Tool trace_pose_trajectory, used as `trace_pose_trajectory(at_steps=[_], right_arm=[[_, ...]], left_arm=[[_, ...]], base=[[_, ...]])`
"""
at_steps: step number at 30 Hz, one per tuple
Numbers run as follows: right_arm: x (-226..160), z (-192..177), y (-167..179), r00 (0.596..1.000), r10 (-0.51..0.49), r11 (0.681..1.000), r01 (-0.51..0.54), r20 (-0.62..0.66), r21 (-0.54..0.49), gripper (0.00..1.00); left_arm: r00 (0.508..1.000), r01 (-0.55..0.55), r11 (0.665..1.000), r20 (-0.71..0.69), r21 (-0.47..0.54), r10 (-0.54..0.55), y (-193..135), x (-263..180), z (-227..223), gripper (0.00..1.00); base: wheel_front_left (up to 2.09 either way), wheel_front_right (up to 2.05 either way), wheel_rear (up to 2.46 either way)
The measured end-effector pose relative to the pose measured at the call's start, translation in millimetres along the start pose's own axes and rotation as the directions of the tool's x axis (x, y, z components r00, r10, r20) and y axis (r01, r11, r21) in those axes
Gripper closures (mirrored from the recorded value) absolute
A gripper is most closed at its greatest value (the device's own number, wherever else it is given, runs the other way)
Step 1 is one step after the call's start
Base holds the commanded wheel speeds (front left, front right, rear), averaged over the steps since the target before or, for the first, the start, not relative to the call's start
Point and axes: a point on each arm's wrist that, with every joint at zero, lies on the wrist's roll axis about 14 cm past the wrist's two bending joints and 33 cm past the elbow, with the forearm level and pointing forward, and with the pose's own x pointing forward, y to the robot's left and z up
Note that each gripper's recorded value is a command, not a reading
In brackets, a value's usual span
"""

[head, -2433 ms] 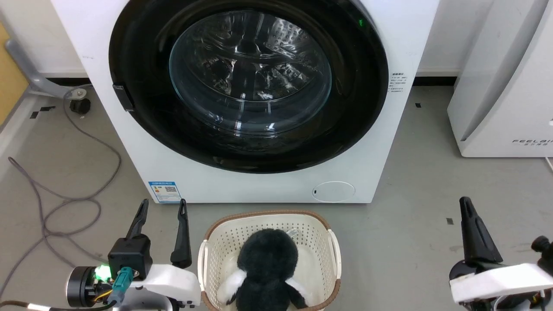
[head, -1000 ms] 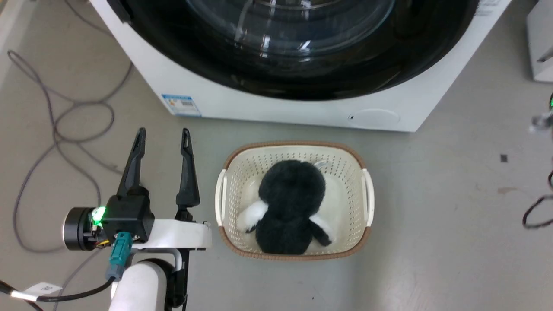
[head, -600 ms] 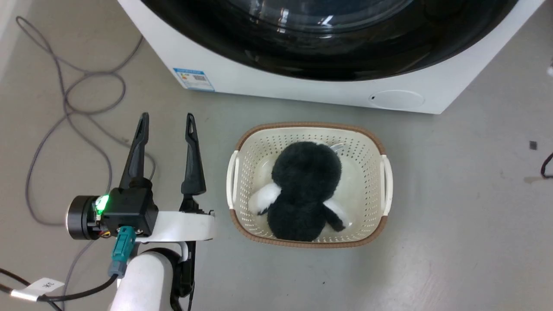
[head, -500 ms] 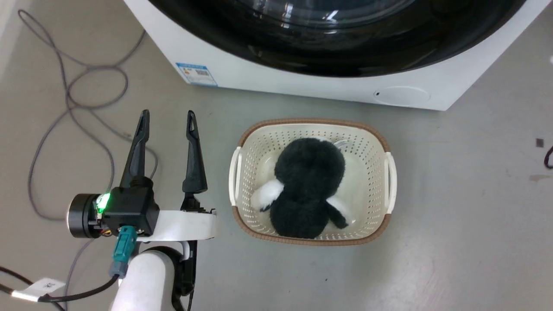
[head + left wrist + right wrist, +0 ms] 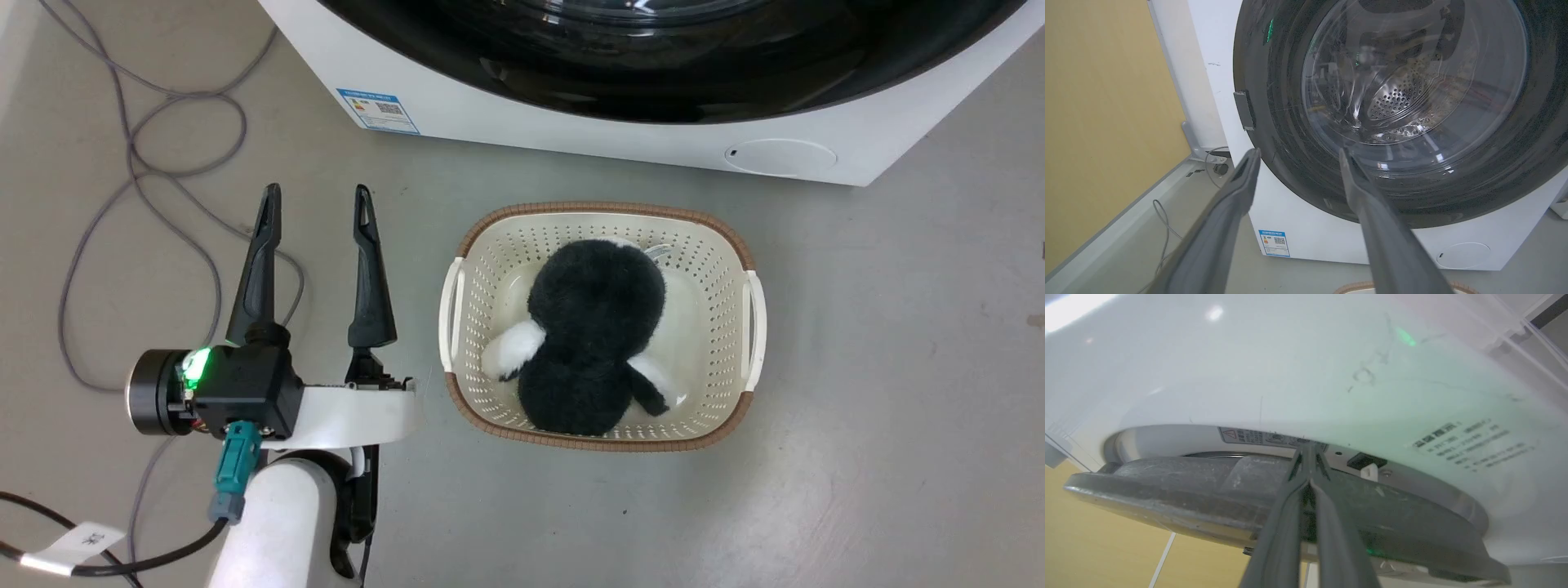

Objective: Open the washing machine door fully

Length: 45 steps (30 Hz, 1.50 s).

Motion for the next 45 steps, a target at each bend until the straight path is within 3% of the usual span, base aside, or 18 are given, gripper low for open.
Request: trace_pose_trajectory(at_steps=[16, 30, 45], right_arm=[[-21.2, -38.8, 25.9, 0.971, 0.062, 0.998, -0.052, -0.230, 0.047, 1.00], [-98.9, -101.1, 38.1, 0.903, 0.089, 0.994, -0.057, -0.420, 0.088, 1.00], [-184.3, -181.3, 83.1, 0.805, 0.216, 0.973, -0.133, -0.552, 0.187, 1.00]], left_arm=[[0.999, 0.023, 1.000, 0.037, -0.021, -0.023, -8.5, 1.6, 10.3, 0.00], [0.998, 0.020, 0.999, 0.068, -0.025, -0.018, 0.9, -21.7, 33.8, 0.00], [0.999, 0.019, 1.000, 0.047, -0.016, -0.019, 10.6, -64.4, 40.1, 0.00]], base=[[0.00, 0.00, 0.00], [0.00, 0.00, 0.00], [0.00, 0.00, 0.00]])
